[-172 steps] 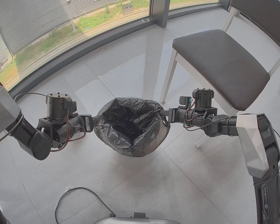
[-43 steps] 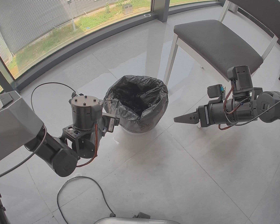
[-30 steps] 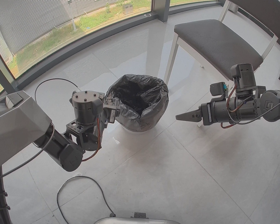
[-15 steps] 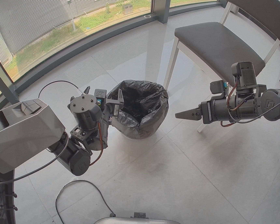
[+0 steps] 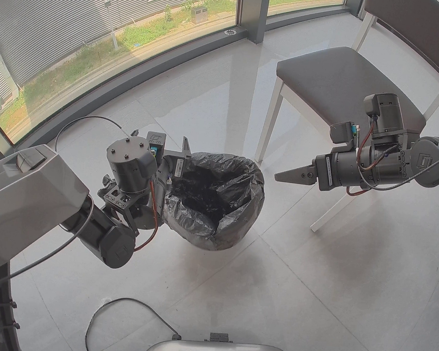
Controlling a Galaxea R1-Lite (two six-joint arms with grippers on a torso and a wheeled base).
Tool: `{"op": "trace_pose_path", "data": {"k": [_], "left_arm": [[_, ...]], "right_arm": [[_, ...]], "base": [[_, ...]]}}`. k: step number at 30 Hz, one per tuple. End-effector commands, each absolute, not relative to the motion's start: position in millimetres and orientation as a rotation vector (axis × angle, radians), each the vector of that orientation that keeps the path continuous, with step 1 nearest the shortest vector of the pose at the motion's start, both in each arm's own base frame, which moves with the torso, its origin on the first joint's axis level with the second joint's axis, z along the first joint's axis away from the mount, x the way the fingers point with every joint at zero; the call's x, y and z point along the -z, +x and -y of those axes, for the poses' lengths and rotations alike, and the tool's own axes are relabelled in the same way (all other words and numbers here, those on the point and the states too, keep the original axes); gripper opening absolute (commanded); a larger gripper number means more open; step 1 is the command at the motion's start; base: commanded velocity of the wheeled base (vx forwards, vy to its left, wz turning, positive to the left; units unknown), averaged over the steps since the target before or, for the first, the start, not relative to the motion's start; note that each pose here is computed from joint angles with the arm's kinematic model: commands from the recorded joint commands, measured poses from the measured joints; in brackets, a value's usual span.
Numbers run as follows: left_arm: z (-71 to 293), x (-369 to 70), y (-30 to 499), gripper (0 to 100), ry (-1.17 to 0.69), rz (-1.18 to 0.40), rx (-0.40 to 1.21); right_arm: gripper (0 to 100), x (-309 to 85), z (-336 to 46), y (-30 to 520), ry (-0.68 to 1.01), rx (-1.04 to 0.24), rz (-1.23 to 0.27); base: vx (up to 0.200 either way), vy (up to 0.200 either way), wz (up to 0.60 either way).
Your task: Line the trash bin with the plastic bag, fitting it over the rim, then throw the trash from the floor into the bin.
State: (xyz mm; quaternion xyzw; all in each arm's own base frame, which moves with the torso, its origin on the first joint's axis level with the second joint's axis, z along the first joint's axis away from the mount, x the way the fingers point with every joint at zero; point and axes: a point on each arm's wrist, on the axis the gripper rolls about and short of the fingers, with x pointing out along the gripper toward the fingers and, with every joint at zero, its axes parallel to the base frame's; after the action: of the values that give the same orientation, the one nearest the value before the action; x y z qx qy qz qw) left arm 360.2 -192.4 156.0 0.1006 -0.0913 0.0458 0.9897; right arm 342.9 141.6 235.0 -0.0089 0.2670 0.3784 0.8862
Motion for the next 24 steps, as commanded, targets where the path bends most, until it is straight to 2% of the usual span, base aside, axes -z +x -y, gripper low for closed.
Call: {"op": "trace_pose_path", "data": {"k": [1,6,14,24], "left_arm": [[176,-193,332,100,0.239,0.108,-0.081],[165,-202,318,100,0.27,0.0,-0.068],[122,-194,337,100,0.317,-0.085,-0.215],[71,-202,368,100,0.38,-0.284,-0.346]], "right_arm": [[100,-241,-141,339,-0.021,-0.792,-0.539],[100,-243,-141,337,-0.021,-0.792,-0.539],[100,-248,-144,336,-0.023,-0.803,-0.535],[100,-252,-152,346,-0.045,-0.818,-0.513]], "base": [[0.2,0.0,0.0],[0.0,0.0,0.0],[0.0,0.0,0.0],[0.0,0.0,0.0]]}}
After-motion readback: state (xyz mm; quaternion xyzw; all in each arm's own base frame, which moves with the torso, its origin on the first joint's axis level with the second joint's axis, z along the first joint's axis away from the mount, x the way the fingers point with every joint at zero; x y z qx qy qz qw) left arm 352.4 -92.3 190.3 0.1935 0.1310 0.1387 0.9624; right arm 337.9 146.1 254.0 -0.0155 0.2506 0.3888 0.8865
